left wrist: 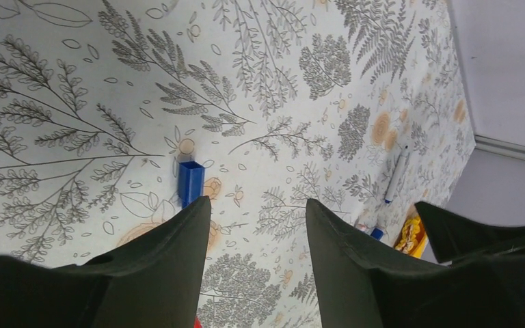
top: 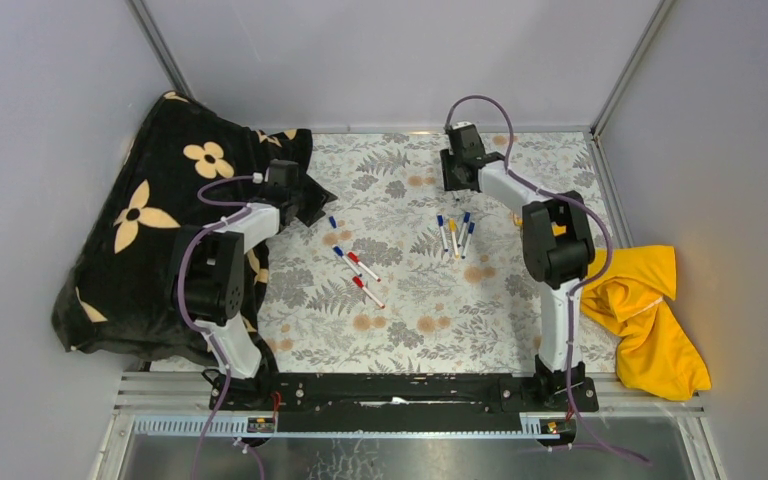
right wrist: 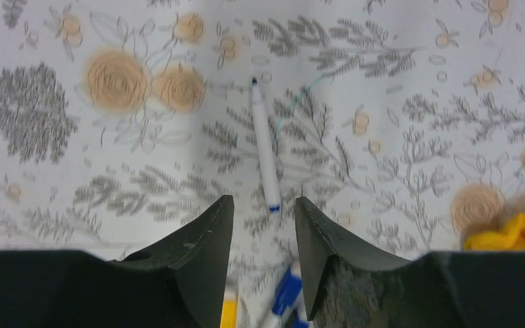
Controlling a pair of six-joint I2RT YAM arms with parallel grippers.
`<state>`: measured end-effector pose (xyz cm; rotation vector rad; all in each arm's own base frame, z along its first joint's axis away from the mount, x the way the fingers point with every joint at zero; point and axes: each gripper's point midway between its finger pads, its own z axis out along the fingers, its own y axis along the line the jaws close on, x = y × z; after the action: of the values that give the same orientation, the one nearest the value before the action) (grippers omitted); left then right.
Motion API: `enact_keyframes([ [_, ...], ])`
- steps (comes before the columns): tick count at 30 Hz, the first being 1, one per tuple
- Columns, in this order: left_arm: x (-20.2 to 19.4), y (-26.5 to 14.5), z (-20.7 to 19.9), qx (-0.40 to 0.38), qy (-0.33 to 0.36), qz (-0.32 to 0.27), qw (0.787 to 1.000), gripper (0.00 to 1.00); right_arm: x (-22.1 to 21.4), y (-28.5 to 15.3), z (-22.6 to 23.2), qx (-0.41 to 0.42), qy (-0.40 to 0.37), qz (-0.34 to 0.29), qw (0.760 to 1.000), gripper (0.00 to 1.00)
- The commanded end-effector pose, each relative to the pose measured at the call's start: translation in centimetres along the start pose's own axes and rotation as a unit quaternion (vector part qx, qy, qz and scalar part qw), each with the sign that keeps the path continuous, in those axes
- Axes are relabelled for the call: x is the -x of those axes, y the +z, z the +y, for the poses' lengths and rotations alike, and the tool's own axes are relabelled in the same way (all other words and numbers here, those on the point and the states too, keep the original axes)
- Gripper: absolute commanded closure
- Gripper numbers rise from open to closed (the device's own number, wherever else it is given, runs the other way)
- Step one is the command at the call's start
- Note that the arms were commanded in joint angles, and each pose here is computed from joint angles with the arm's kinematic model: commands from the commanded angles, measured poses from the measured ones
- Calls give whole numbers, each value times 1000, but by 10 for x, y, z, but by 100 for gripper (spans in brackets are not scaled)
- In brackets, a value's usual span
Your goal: Open the pen caps
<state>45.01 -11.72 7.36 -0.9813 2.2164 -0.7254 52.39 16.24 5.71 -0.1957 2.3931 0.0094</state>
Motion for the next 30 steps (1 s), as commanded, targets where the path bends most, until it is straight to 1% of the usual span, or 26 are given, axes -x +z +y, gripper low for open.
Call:
enact_keyframes([
  [1,-3,-10,-14,-18,11,-2,1000,37,19,-54,12,14,-16,-51,998,54],
  [4,-6,-14,-19,-25,18,-2,1000,31,3,-74,21,28,-22,-48,998,54],
  [5,-7,-15,-21,-28,22,-1,999,22,-1,-79,25,33,-24,-47,998,54],
  [6,-9,-16,-23,-30,25,0,999,4,-6,-84,29,38,-27,-45,998,54],
  [7,-10,-17,-25,-33,28,1,999,1,-11,-88,33,46,-28,-42,998,53],
  [11,-13,-23,-32,-44,36,3,998,1,-29,-100,46,78,-21,-27,996,53],
  [13,-15,-25,-31,-46,35,4,998,1,-39,-102,52,81,-26,-19,996,53],
  [24,-25,-32,-35,-53,45,7,998,1,-90,-83,63,93,-28,38,995,53],
  [30,-27,-31,-41,-62,45,5,997,1,-102,-74,65,93,-31,53,994,55],
])
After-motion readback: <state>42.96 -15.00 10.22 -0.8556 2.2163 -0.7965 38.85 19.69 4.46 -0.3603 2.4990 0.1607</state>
